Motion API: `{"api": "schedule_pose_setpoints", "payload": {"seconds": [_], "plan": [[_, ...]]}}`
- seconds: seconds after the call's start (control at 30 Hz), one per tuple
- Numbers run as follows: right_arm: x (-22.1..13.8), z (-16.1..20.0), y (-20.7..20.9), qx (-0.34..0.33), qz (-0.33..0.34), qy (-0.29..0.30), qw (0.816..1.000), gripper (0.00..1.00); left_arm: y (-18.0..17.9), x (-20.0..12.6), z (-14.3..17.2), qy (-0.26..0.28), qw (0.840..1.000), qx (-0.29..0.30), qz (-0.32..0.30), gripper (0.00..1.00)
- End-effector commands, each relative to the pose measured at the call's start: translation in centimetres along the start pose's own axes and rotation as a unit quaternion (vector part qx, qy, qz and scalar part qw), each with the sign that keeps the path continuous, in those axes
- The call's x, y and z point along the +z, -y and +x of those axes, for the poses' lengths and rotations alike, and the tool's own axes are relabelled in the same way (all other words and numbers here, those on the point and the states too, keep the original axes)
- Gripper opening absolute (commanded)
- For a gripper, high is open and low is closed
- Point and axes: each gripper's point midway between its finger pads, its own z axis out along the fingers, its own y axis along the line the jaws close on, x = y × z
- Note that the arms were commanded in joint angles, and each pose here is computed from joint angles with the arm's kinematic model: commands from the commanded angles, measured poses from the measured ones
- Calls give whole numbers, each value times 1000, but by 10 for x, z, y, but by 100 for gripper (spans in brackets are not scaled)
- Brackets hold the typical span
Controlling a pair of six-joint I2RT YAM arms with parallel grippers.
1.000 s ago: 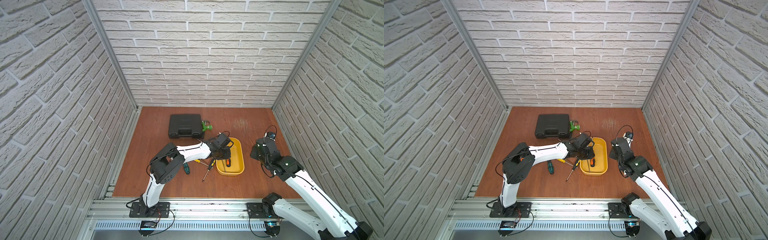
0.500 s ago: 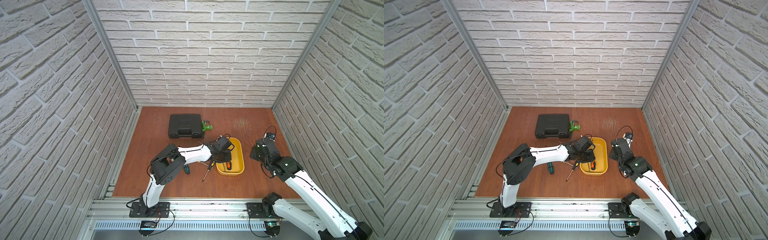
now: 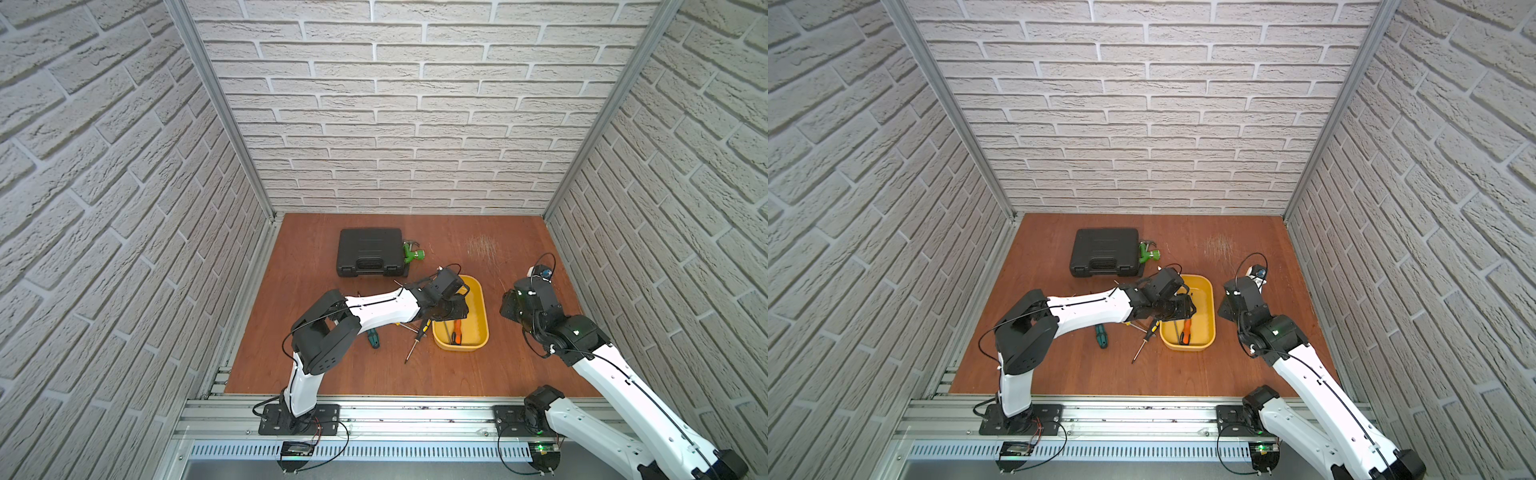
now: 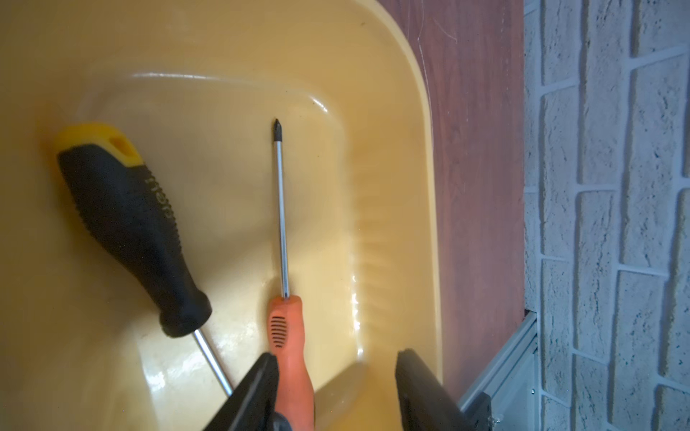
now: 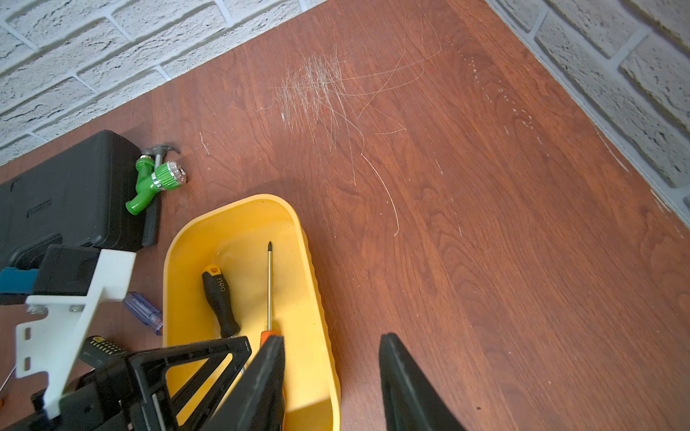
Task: Put the screwdriver on the desktop into the storage box
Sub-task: Place the screwdriver in the storage box, then pick up the screwdriver from the center of the board.
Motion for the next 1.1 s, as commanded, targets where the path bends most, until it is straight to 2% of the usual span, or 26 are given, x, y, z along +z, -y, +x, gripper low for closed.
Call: {"api": "schedule_pose_setpoints", "payload": {"seconds": [0.0, 0.13, 0.27, 0.37, 0.57, 0.77, 0.9, 1.07], "plan": [[0, -5, -2, 13, -11, 13, 1000, 47, 26, -27, -17, 38, 998, 38, 21, 55], [0, -5, -6, 10, -19, 10, 1000, 47, 35, -59, -31, 74, 994, 80, 18, 54], [0, -3, -14, 3, -38, 2, 999, 47, 29, -111, -48, 142, 980, 138, -15, 52], [1, -2, -22, -1, -57, -4, 998, 47, 8, -150, -58, 187, 969, 156, -50, 54], [3, 1, -34, -7, -85, -12, 996, 47, -69, -202, -60, 218, 964, 105, -108, 57], [9, 5, -39, -8, -90, -22, 996, 47, -109, -210, -34, 203, 968, 88, -120, 61], [11, 6, -43, -8, -93, -28, 995, 47, -122, -197, -13, 177, 974, 90, -105, 62], [14, 6, -45, -12, -92, -35, 995, 47, -131, -173, 8, 134, 982, 95, -95, 56]]}}
